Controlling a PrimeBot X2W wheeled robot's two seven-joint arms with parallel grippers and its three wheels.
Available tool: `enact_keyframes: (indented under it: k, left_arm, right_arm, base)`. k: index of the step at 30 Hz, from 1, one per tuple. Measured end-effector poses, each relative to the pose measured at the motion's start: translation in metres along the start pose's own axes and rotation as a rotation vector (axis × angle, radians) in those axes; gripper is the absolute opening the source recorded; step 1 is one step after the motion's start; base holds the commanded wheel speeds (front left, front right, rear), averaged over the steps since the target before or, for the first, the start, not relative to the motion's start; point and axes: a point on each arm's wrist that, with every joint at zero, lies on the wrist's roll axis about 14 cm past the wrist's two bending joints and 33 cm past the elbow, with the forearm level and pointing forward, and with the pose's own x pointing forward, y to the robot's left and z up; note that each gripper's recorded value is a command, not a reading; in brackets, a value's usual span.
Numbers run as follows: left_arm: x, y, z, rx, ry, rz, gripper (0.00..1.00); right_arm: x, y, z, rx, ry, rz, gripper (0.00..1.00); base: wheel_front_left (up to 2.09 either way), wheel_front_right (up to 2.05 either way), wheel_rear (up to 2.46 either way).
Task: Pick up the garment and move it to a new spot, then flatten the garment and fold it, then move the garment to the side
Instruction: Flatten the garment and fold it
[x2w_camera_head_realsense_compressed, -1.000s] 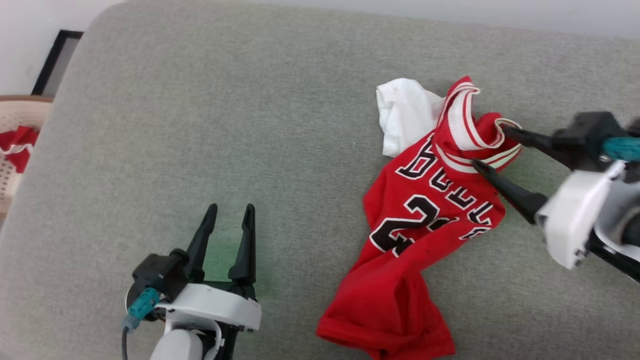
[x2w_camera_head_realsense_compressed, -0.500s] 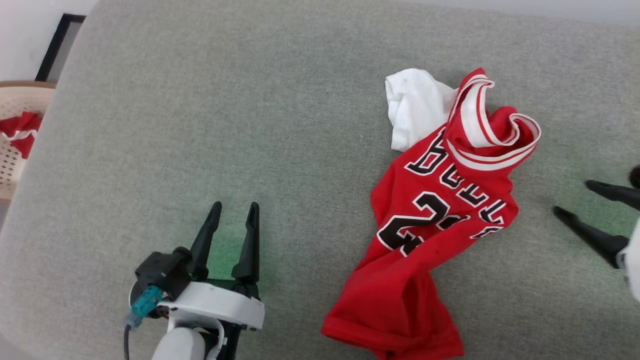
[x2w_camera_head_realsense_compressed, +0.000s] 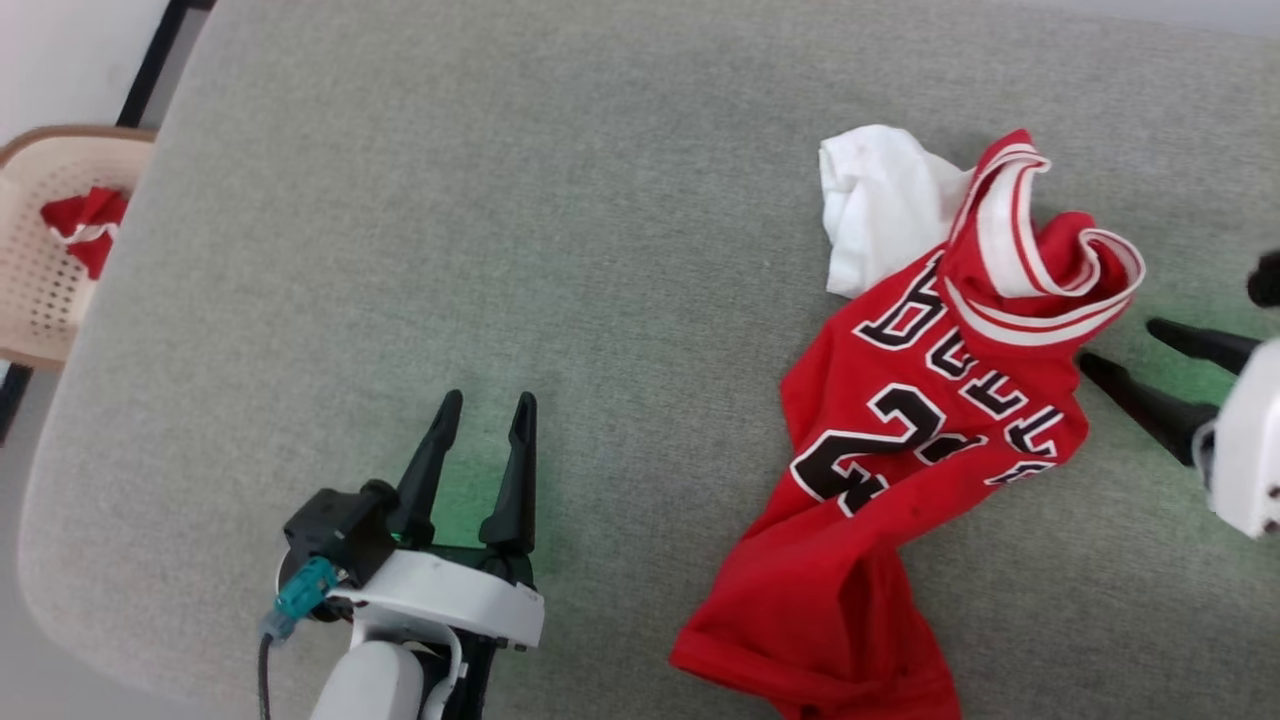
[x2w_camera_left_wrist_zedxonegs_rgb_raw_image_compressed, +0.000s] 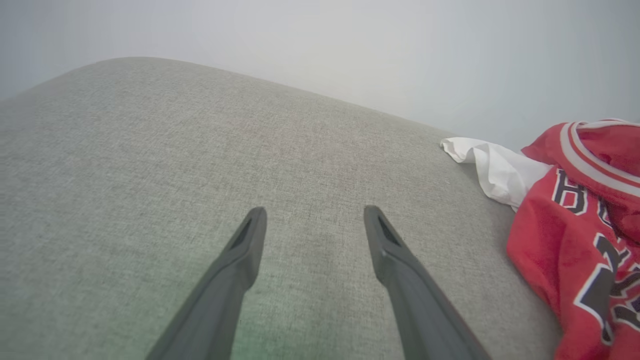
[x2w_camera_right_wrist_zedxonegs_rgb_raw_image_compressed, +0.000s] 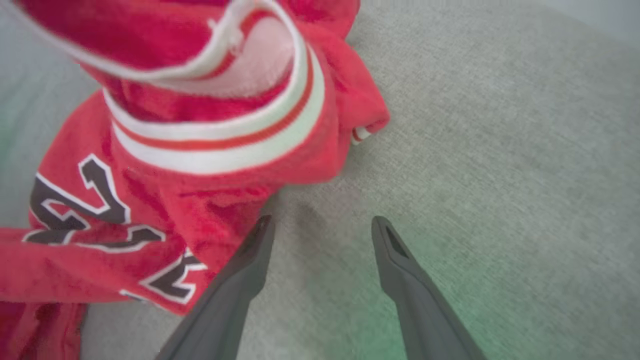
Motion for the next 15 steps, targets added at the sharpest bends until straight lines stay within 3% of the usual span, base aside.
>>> enact_keyframes:
  k: [7,13,14,15]
  left_arm:
    - [-0.002,0.006,-0.002,-0.002,0.01,0.022,1.0]
    - [-0.001,0.007,-0.003,-0.01,0.012,0.027,1.0]
    - [-0.001,0.007,-0.003,-0.01,0.013,0.027,1.0]
    - [-0.002,0.007,-0.003,-0.014,0.013,0.029,1.0]
  right_arm:
    - [0.028,0.011,0.019,0.011,0.012,0.044,1.0]
    - [0.051,0.02,0.012,-0.001,0.116,0.065,1.0]
    - [0.054,0.022,0.014,-0.015,0.121,0.069,0.88]
    - [0.057,0.025,0.014,-0.03,0.126,0.071,0.42]
  base:
    - [0.0,0.0,0.0]
    - [0.0,0.0,0.0]
    - [0.0,0.0,0.0]
    - [0.0,0.0,0.0]
